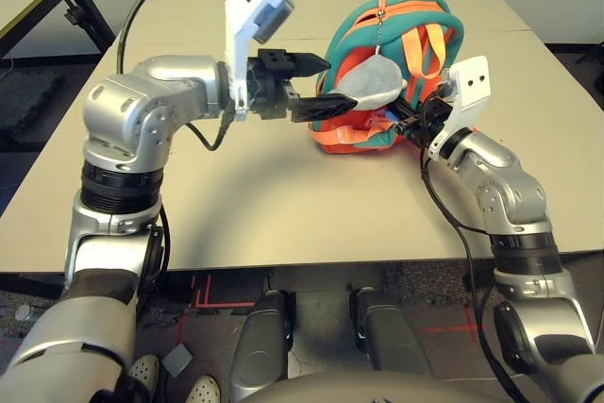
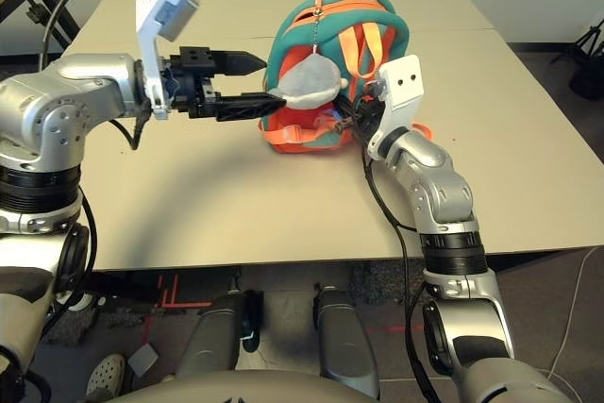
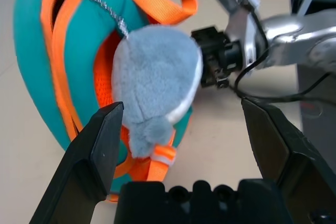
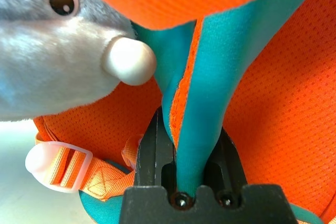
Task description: Put the pencil case into the backpack and zip it.
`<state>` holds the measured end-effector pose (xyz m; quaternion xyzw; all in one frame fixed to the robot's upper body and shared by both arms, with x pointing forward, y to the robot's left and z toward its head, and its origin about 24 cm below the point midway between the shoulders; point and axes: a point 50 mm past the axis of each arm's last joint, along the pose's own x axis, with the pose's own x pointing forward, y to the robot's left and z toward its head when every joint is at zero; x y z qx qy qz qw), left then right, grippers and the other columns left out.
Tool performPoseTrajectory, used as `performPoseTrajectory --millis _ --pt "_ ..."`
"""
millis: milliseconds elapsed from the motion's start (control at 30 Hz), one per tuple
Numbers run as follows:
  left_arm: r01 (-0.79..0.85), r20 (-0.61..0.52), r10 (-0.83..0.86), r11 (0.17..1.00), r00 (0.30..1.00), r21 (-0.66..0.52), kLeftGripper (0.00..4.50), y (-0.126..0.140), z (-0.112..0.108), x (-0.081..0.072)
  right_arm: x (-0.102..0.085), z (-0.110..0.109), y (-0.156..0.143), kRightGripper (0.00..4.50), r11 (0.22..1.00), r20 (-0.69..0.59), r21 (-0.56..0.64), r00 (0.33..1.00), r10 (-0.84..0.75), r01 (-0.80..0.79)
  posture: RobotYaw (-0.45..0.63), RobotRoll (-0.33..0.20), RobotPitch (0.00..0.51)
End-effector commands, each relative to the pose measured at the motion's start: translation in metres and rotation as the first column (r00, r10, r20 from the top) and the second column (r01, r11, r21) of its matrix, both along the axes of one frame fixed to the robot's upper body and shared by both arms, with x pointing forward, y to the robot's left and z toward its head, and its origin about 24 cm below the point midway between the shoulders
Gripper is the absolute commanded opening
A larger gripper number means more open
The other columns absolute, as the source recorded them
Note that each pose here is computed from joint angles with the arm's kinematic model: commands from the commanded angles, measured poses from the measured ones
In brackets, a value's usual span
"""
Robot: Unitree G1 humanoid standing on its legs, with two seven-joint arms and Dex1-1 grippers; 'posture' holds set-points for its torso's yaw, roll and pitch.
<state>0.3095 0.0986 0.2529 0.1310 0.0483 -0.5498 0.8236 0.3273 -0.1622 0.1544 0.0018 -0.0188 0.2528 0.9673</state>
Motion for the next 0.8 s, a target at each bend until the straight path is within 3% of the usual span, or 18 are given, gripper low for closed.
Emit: performPoseTrajectory --millis 33,367,600,700,800 --pt "-0.027 0.05 0.025 0.999 0.998 0.035 4.5 -0.009 -0.002 0.009 0.001 -0.013 -0.002 0.19 1.0 -0.062 -0.017 0.998 -0.018 0.017 -0.13 0.0 0.125" --pt "-0.03 0.087 0.023 0.996 0.996 0.084 4.5 -0.035 -0.019 0.025 0.002 -0.012 0.0 0.19 1.0 -0.058 -0.015 0.998 -0.017 0.016 -0.14 0.0 0.126" --pt "-0.068 0.102 0.057 0.992 0.993 0.107 4.5 -0.039 -0.029 0.033 0.002 -0.011 0.001 0.19 1.0 -0.056 -0.014 0.998 -0.015 0.014 -0.15 0.0 0.131" --pt "-0.084 0.099 0.075 0.992 0.992 0.089 3.9 -0.038 -0.029 0.035 0.002 -0.011 0.001 0.19 1.0 -0.056 -0.013 0.998 -0.013 0.013 -0.15 0.0 0.131" --pt "-0.088 0.094 0.079 0.992 0.992 0.091 2.76 -0.035 -0.029 0.035 0.002 -0.012 0.001 0.19 1.0 -0.059 -0.014 0.998 -0.012 0.011 -0.14 0.0 0.133"
